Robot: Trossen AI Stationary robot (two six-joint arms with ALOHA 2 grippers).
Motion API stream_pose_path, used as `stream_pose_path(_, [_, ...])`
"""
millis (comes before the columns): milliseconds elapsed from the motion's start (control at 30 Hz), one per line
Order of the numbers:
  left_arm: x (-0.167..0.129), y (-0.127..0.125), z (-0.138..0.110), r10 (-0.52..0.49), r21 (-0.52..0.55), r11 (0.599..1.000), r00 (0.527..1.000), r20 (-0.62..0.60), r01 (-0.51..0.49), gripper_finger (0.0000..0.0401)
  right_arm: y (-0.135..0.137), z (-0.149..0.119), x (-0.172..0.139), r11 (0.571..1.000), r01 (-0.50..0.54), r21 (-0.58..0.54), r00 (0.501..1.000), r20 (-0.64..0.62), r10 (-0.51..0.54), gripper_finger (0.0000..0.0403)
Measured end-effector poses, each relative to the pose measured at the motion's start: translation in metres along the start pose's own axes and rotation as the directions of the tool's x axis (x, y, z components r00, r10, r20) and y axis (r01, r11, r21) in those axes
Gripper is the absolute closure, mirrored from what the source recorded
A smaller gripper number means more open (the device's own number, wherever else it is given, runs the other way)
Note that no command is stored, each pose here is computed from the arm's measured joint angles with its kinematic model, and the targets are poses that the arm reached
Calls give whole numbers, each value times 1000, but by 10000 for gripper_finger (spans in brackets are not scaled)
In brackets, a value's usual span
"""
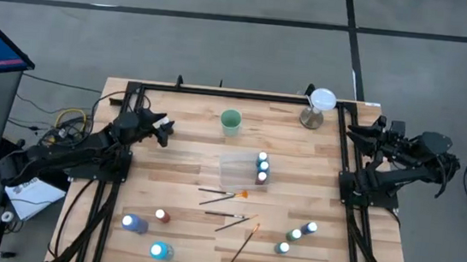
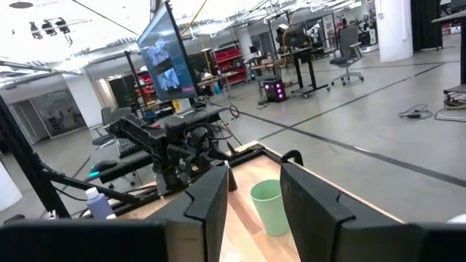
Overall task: Pick & Place Paint Supplies
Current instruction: Put the black paint bottle into the transparent bin
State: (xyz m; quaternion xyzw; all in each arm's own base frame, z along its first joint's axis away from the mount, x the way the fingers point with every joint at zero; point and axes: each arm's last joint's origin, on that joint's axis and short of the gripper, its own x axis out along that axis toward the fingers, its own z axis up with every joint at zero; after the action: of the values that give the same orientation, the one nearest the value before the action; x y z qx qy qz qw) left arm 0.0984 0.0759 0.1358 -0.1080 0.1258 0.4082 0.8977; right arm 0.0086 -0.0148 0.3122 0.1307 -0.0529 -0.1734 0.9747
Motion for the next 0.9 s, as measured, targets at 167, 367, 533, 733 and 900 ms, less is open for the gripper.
stream_pose_path(167, [1,0,0,1,6,1000,1000,-5,-1,202,0,0,0,1000,8,0,1000,2,-8,280])
stream_pose_path(367, [5,0,-8,-3,-8,1000,996,-85,3,248,0,0,0,1000,11,0,1000,3,-11,281])
stream_pose_path(533, [8,-1,-10,5,-20,1000,994,-106,-8,284,0,0,0,1000,11,0,1000,3,-11,281])
stream_pose_path(733, [8,-5,-4,-42,-42,998,998,-53,40,289,-1,0,0,1000,29,2,1000,9,-29,281])
stream_pose_path(900, [8,-9,15,-61,-106,992,998,5,61,289,-1,1,0,1000,28,1,1000,9,-28,281])
